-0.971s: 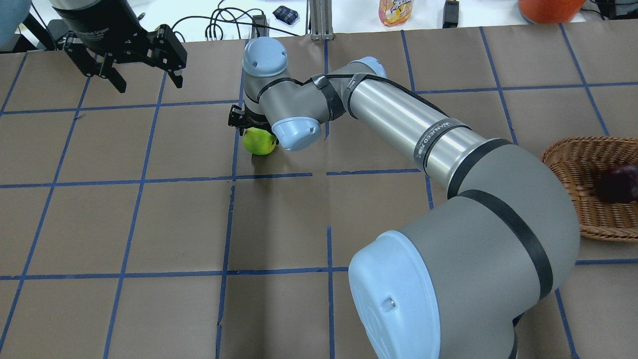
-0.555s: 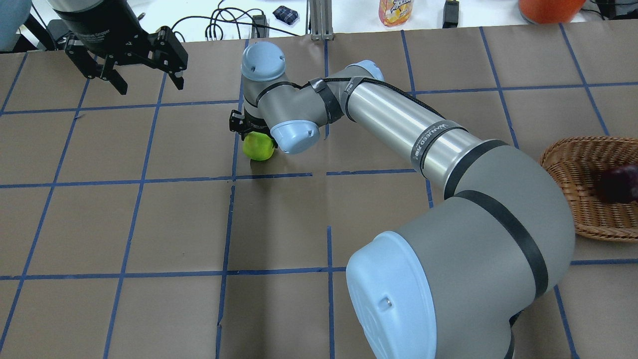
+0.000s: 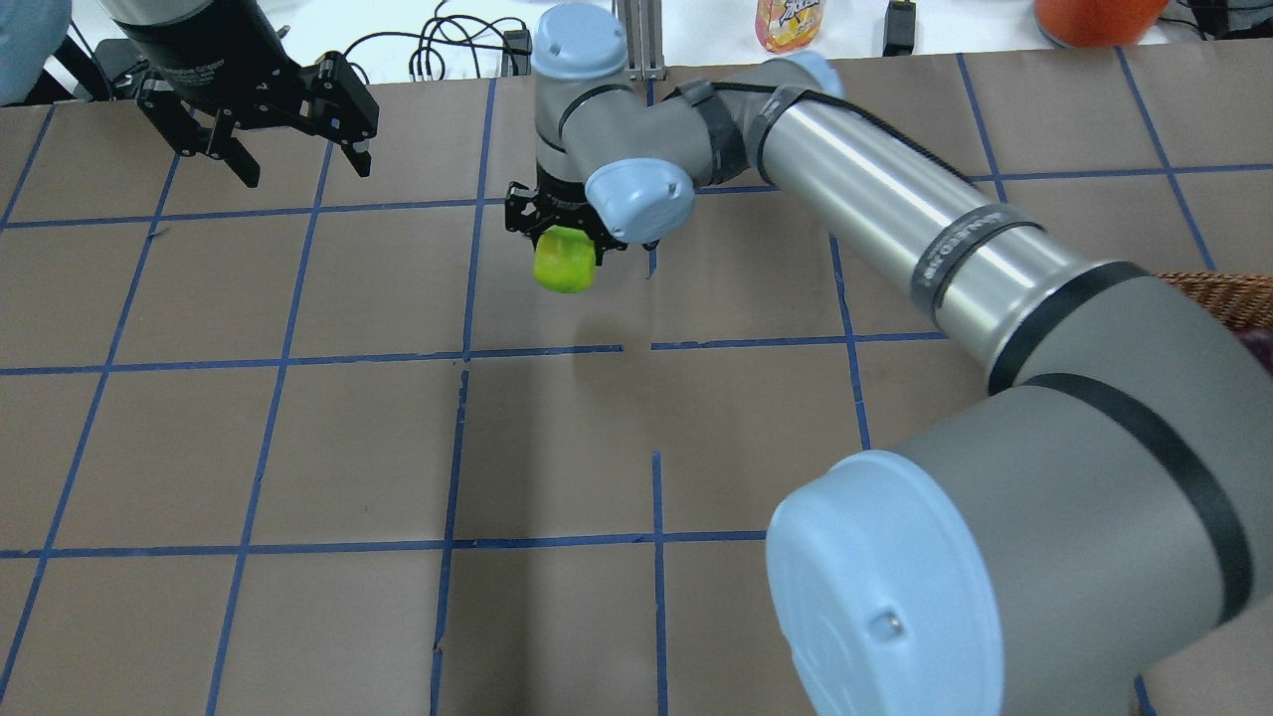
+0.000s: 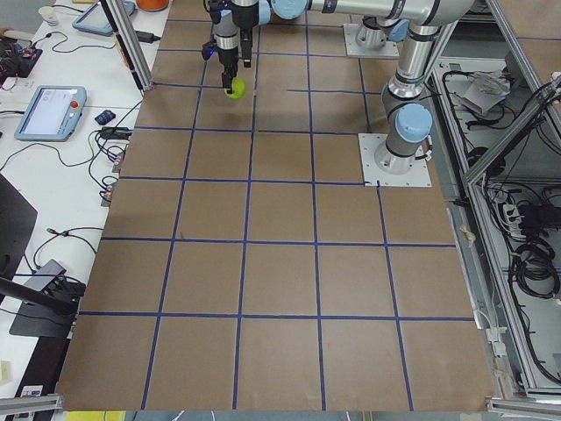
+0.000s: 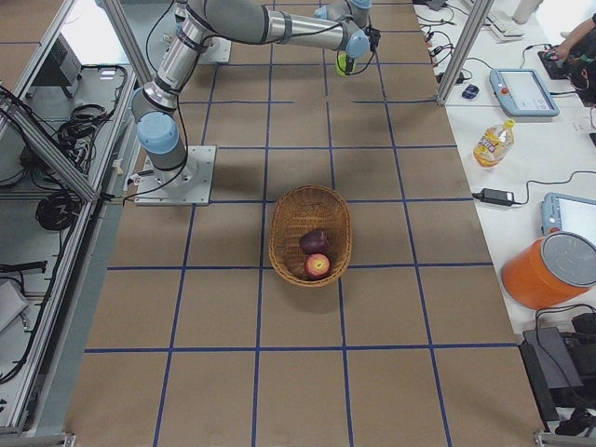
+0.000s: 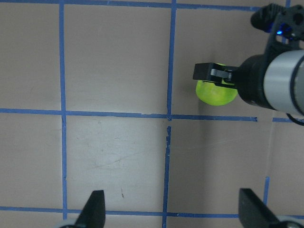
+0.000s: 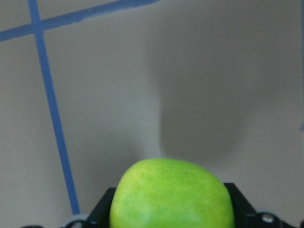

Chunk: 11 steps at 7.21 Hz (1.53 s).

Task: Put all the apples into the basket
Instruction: 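Carry the green apple to the basket and release it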

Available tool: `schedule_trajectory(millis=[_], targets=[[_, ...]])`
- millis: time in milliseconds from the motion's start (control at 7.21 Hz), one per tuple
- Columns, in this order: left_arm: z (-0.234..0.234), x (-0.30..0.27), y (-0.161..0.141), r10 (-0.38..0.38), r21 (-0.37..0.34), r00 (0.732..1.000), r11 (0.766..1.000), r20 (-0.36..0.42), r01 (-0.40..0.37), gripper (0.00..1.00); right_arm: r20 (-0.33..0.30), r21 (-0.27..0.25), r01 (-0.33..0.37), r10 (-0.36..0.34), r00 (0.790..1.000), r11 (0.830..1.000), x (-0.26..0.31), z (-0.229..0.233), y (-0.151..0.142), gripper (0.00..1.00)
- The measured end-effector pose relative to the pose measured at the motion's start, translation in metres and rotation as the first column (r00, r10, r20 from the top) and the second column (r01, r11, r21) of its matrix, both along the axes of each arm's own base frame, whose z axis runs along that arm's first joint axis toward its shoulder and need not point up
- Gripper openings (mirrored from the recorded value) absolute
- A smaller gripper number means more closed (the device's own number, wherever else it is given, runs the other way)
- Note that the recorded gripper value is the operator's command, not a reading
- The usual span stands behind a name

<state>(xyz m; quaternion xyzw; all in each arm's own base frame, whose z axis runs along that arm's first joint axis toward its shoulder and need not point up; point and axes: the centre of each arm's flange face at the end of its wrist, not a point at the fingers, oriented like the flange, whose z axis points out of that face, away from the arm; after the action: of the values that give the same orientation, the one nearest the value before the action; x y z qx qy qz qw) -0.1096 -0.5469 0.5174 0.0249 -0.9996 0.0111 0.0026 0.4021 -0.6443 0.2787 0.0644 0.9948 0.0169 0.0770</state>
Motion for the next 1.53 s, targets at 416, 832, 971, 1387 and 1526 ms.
schedule_trajectory(millis=[416, 832, 971, 1387, 1526], targets=[[-0.001, 0.001, -0.001, -0.002, -0.002, 1.000, 1.000, 0.000, 0.002, 1.00, -0.071, 0.034, -0.105, 0.107, 0.992, 0.994, -0.158, 0.070, -0.010, 0.29], [0.000, 0.002, -0.001, -0.004, -0.003, 1.000, 1.000, 0.001, 0.004, 1.00, -0.115, 0.059, -0.252, 0.258, 0.959, 0.966, -0.314, 0.074, 0.013, 0.30], [0.001, 0.003, -0.002, -0.006, -0.008, 1.000, 1.000, 0.001, 0.006, 1.00, -0.109, 0.072, -0.241, 0.248, 0.963, 0.968, -0.375, 0.067, 0.027, 0.32], [0.003, 0.003, -0.002, -0.008, -0.019, 1.000, 1.000, 0.001, 0.008, 1.00, -0.096, 0.078, -0.303, 0.309, 0.946, 0.950, -0.548, 0.048, 0.077, 0.59], [0.003, 0.004, -0.002, -0.006, -0.019, 1.000, 1.000, 0.001, 0.006, 1.00, -0.064, 0.086, -0.333, 0.339, 0.939, 0.939, -0.585, 0.036, 0.099, 0.82]])
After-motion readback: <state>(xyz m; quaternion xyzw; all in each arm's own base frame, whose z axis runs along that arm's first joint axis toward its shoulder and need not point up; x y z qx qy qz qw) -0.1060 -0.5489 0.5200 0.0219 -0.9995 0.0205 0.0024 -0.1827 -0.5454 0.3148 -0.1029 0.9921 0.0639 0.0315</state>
